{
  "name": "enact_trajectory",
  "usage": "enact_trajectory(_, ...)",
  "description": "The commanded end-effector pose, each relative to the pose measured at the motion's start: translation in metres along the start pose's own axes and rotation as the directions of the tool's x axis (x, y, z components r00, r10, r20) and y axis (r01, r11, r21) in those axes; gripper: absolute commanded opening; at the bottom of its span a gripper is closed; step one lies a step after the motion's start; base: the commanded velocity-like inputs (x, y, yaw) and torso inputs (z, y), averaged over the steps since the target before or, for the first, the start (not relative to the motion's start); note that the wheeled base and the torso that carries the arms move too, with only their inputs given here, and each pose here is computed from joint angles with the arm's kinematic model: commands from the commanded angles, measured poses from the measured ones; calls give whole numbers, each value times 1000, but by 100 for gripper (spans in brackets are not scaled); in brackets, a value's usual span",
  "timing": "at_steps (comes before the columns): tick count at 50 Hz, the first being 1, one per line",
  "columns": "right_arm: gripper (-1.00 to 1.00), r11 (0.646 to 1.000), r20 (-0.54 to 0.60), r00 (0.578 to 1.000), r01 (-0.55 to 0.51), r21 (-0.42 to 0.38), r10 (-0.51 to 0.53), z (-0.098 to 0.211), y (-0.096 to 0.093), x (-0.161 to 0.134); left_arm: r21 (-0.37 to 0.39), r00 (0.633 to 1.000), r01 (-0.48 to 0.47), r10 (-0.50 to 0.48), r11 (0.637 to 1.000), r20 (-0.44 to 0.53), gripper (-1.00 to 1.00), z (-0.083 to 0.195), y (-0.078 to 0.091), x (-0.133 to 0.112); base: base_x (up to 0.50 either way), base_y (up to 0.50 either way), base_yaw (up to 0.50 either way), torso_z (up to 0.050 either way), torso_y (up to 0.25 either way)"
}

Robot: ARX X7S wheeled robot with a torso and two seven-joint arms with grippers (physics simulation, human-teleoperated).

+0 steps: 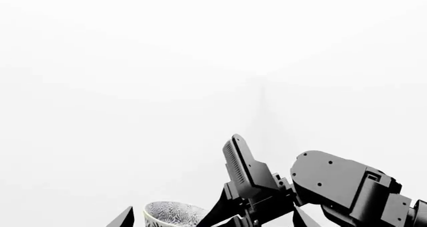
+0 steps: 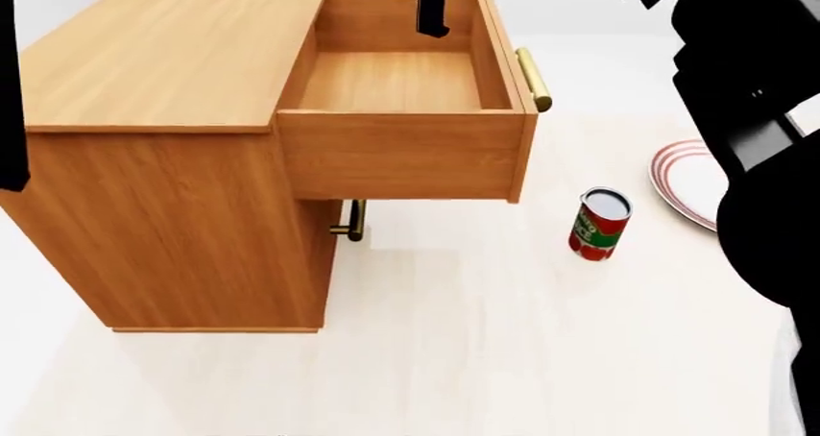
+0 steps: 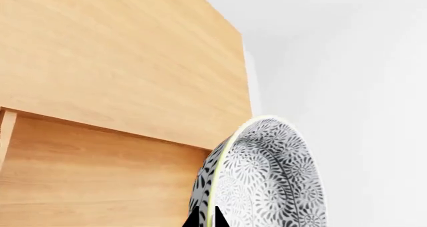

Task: Put the bowl in the top drawer of the cabinet.

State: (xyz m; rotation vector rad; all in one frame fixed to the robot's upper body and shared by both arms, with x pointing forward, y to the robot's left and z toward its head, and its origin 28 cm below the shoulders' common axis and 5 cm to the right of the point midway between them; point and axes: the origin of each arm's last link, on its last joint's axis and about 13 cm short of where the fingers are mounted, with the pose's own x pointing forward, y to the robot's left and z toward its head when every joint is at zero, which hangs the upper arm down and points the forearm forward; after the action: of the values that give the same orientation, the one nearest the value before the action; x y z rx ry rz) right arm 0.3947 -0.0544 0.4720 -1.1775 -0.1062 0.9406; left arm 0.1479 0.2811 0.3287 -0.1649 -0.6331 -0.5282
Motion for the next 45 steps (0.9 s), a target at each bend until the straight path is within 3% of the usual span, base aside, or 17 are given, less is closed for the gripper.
enact_trajectory(1,-100,1000,15,1000,15,-5,-14,3,-2,-2,5,1000,-3,3,1000,-1,100,0,0,-1,0,0,0,0,-123)
enact_trajectory(45,-100,1000,15,1000,15,-5,-14,3,-2,-2,14,1000,4,-4,1000,1,100,0,0,-1,0,0,0,0,-123)
